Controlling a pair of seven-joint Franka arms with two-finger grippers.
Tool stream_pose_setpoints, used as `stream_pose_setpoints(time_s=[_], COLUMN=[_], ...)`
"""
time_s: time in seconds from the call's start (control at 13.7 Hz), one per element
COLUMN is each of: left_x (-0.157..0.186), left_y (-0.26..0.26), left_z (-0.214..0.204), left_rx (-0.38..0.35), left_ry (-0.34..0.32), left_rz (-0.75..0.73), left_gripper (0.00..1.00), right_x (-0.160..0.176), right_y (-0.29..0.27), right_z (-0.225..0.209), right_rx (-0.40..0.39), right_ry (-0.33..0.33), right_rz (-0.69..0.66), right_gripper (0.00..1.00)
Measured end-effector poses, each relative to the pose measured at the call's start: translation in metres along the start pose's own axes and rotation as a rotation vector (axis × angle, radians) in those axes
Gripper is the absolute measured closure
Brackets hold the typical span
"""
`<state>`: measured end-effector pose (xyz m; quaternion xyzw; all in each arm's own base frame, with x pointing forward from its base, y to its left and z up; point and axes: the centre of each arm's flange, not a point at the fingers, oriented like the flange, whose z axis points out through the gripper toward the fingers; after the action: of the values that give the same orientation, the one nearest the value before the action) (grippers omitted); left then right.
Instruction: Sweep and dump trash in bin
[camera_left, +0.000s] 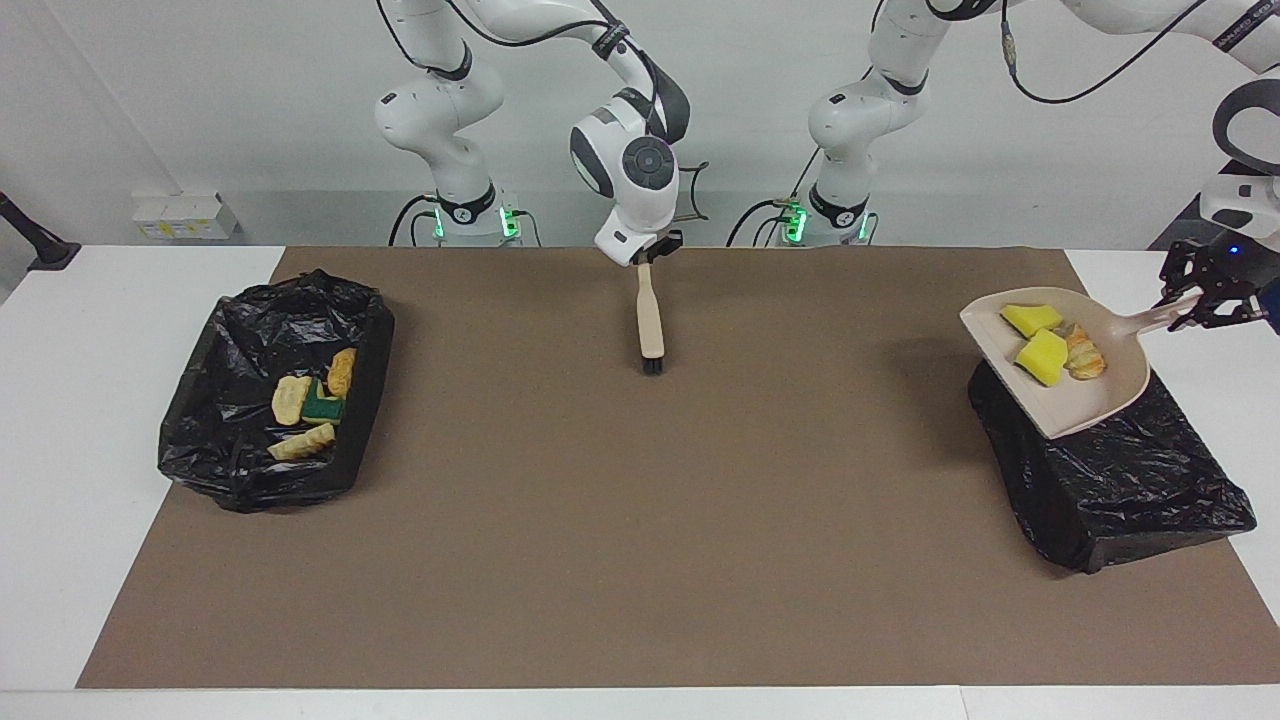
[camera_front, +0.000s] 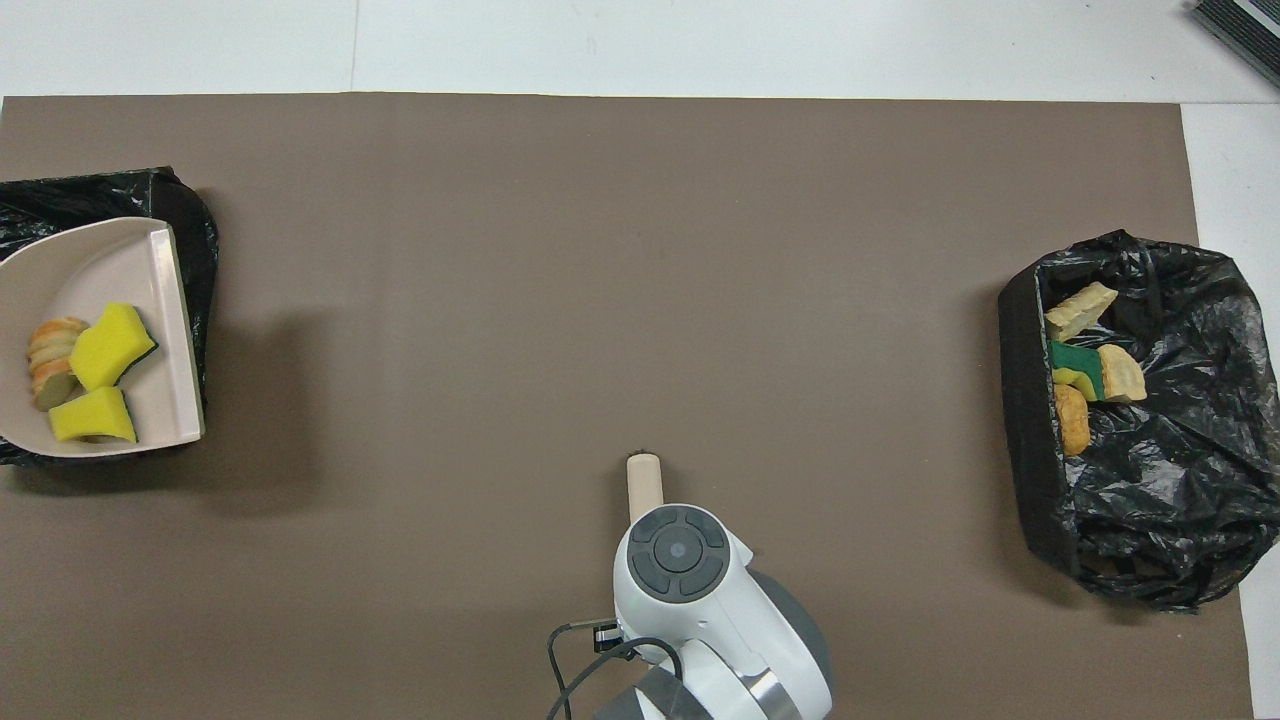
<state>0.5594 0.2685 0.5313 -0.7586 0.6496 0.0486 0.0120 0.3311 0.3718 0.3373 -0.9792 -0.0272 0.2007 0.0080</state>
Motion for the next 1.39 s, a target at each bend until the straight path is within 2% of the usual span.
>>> stream_pose_setpoints(time_s=[0.29,0.36,0.66,0.8,0.95,1.17,1.24,1.39], left_x=[-0.012,-0.008,0.031,0.033,0.041,0.067,0.07,0.073], left_y=[-0.031,-0.039,-0.071,-0.076,-0.08,-0.082,-0.08,-0.074], left_z=[-0.013,-0.013,0.0,0.0,-0.013,-0.04,-0.05,-0.071], left_rx=[0.037,0.043,0.039,0.043,0.064,0.107,0.119,0.148], left_ry=[-0.124,-0.172,-0.401,-0.489,-0.616,-0.766,-0.809,-0.853], left_rz=[0.024,0.047,0.181,0.19,0.187,0.2,0.207,0.21], left_gripper=[0.68,0.68,0.68,0.68,0.68,0.68,0.68,0.68], right_x=[0.007,0.008,0.009,0.009,0.016,0.033,0.041,0.054], right_y=[0.001,0.001,-0.002,-0.005,0.01,0.065,0.087,0.124], right_z=[-0.001,-0.001,-0.008,-0.024,-0.065,-0.146,-0.166,-0.189], right_rx=[0.022,0.022,0.029,0.035,0.054,0.055,0.048,0.028], right_ry=[0.03,0.029,0.044,0.079,0.156,0.24,0.271,0.323], right_rz=[0.027,0.028,0.022,0.009,0.007,-0.02,-0.007,0.037], right_gripper=[0.74,0.68,0.26,0.01,0.0,0.0,0.0,0.0])
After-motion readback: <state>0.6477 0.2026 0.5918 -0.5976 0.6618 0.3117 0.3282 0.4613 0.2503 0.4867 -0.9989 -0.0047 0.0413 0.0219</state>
